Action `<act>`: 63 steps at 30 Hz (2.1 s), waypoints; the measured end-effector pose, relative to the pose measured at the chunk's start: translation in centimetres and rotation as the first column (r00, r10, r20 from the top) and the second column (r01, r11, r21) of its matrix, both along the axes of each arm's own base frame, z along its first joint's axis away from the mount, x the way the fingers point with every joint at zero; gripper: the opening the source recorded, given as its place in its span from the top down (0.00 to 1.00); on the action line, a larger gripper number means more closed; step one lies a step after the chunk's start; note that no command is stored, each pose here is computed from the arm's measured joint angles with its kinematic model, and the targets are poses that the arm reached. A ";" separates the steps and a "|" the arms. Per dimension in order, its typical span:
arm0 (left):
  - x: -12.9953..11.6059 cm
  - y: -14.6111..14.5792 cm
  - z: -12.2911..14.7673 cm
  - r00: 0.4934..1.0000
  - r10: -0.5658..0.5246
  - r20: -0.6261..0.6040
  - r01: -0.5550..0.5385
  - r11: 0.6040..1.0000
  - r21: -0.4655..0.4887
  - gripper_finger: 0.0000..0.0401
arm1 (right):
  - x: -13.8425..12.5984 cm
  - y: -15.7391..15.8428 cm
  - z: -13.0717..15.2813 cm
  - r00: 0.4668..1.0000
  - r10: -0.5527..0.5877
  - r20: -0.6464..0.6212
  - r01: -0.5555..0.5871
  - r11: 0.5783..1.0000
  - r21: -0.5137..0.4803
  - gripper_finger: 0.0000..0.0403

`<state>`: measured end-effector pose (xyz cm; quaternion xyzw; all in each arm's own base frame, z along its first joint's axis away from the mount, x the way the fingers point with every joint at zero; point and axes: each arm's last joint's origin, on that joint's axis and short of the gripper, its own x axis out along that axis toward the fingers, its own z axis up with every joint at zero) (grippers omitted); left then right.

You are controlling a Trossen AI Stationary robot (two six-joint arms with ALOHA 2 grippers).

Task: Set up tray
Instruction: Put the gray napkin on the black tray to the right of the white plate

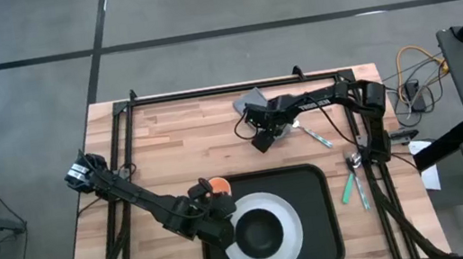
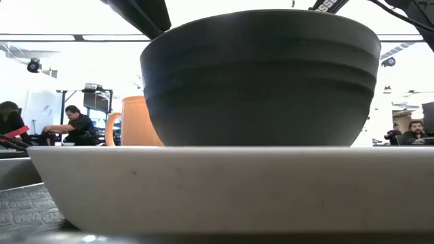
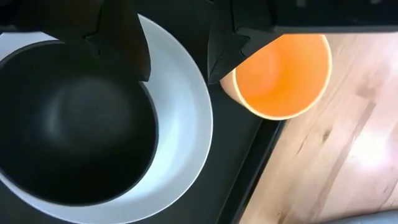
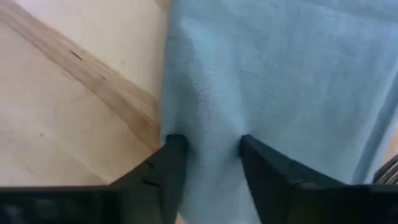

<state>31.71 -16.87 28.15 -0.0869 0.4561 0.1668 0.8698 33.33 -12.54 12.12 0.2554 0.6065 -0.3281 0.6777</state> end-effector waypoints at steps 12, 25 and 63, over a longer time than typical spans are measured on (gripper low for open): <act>-0.7 0.5 -0.2 1.000 0.005 -0.008 -0.005 1.000 0.021 0.65 | -1.6 1.1 3.2 1.000 -0.006 -0.013 0.006 1.000 0.017 0.96; -1.4 0.2 0.5 1.000 -0.011 0.024 0.009 0.998 0.067 0.65 | -6.9 11.4 10.9 0.987 -0.063 -0.146 0.079 0.992 0.103 0.97; -2.5 0.7 1.2 0.999 -0.052 0.017 0.050 0.995 0.087 0.65 | -7.4 30.8 3.3 0.972 -0.232 -0.020 0.205 0.812 0.547 0.90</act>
